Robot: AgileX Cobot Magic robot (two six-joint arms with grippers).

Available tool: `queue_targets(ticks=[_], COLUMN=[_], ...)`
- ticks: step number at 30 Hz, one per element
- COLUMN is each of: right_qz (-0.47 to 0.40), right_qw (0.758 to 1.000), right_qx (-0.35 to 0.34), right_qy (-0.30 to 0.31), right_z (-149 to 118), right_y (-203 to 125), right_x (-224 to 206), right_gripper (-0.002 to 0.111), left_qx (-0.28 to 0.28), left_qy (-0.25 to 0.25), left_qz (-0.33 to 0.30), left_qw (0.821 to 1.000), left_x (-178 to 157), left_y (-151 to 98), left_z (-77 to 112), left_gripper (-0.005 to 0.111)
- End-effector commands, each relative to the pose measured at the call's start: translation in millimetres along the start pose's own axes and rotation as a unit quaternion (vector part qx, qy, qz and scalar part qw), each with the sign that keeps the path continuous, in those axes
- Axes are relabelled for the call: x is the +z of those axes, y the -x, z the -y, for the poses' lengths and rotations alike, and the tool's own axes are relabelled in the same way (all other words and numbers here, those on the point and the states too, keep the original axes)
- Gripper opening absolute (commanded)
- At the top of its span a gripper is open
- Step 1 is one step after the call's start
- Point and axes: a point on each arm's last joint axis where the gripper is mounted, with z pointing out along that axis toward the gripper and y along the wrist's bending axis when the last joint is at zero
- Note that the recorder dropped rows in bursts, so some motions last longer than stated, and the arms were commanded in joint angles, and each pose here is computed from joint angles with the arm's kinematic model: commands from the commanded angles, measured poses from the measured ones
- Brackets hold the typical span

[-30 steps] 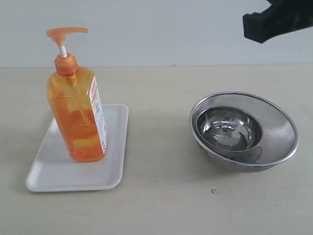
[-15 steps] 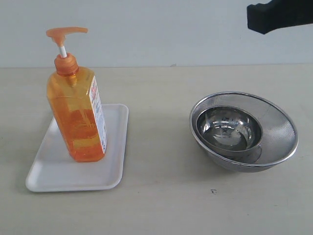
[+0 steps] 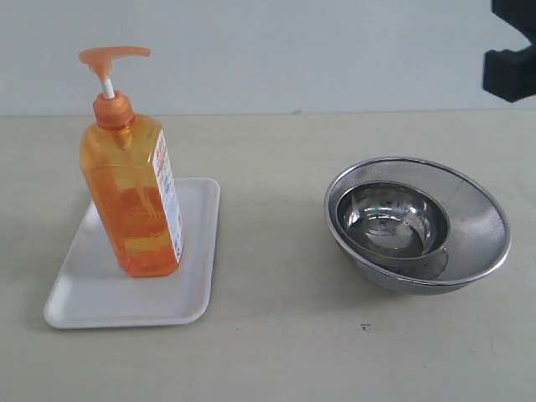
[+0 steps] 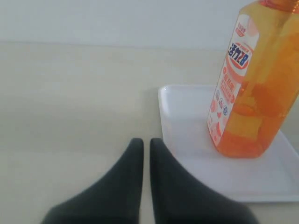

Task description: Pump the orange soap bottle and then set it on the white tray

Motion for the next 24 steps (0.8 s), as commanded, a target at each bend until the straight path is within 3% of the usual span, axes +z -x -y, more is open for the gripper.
queue_targets(ticks=[1, 24], right_qz=[0.002, 0.002], right_qw=[0.999, 0.994], right_qx=[0.013, 0.058], right_qy=[-0.031, -0.093], right_z=[10.1, 11.8], right_y=[-14.3, -87.7], right_x=[-20.1, -79.7], right_gripper=[0.0, 0.0], left_qx=[-0.007, -0.007], left_qy=[-0.003, -0.003], left_qz=[0.0, 0.0], left_qw=[1.0, 1.0], left_x=[0.1, 0.1], left_y=[-0.8, -0.8], left_z=[0.3, 0.3], left_gripper=[0.005, 0.005])
